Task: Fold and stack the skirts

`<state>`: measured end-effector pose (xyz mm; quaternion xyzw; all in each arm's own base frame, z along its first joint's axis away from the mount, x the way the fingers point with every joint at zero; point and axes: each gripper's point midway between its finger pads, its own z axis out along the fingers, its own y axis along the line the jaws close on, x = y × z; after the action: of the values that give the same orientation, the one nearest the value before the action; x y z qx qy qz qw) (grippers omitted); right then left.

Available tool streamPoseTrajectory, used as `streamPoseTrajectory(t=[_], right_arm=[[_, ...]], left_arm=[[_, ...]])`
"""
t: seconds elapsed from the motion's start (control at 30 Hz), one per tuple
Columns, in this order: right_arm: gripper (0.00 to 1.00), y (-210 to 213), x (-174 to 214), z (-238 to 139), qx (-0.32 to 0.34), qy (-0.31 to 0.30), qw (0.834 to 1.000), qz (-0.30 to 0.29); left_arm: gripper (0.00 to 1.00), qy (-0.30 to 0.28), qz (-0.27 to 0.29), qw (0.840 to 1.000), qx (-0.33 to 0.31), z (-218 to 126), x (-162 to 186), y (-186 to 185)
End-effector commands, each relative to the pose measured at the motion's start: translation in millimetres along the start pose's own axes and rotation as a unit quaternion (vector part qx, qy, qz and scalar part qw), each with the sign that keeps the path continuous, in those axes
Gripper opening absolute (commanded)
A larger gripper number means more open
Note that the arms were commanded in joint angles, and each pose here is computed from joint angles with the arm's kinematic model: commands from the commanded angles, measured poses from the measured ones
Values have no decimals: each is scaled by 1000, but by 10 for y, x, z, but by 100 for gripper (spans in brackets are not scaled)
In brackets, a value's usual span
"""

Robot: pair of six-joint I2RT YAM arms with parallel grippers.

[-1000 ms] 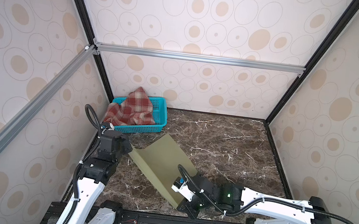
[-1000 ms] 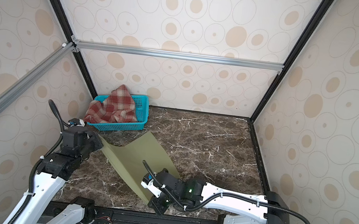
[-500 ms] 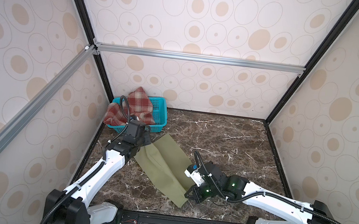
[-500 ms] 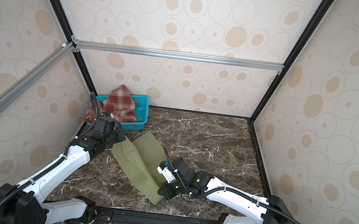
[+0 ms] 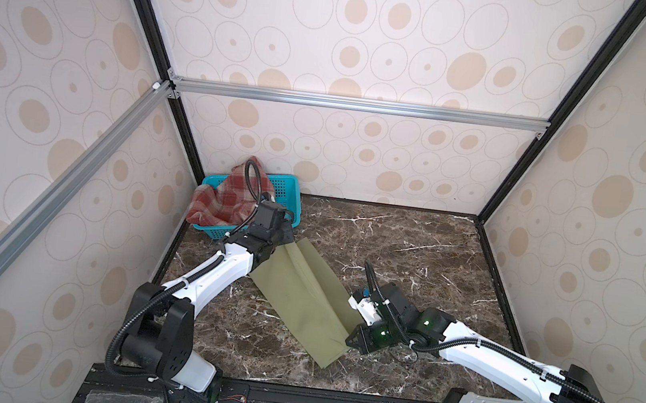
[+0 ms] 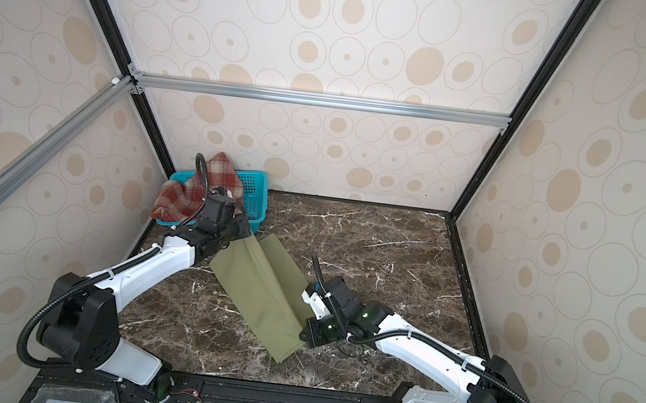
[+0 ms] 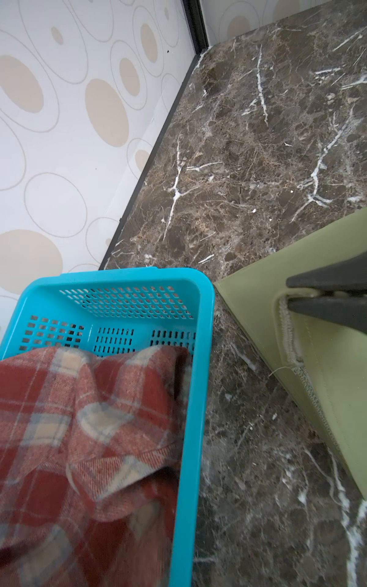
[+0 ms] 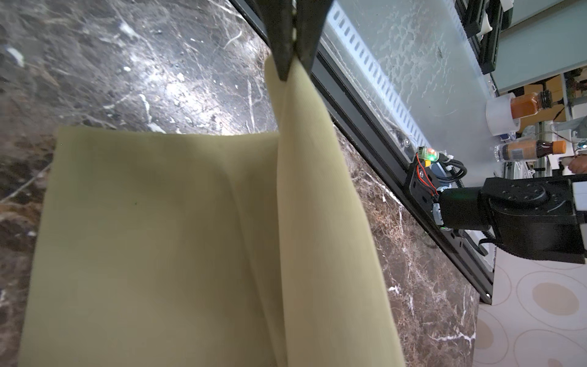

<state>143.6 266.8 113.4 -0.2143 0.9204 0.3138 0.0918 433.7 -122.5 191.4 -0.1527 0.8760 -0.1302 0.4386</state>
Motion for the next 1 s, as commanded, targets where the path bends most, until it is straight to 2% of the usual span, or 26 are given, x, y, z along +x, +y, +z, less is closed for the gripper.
streamPoseTrajectory(t=[0.0, 0.3, 0.97], right_arm=[[0, -120, 80, -13, 23, 16, 1000, 14], [0, -313, 17, -74, 80, 13, 996, 24], [0, -576, -144, -35, 145, 25, 989, 35]], left_arm=[[0, -23, -11, 999, 20, 69, -179, -187], [0, -13, -6, 1000, 18, 333, -134, -280], [0, 2, -4, 1000, -4, 710, 37, -217]])
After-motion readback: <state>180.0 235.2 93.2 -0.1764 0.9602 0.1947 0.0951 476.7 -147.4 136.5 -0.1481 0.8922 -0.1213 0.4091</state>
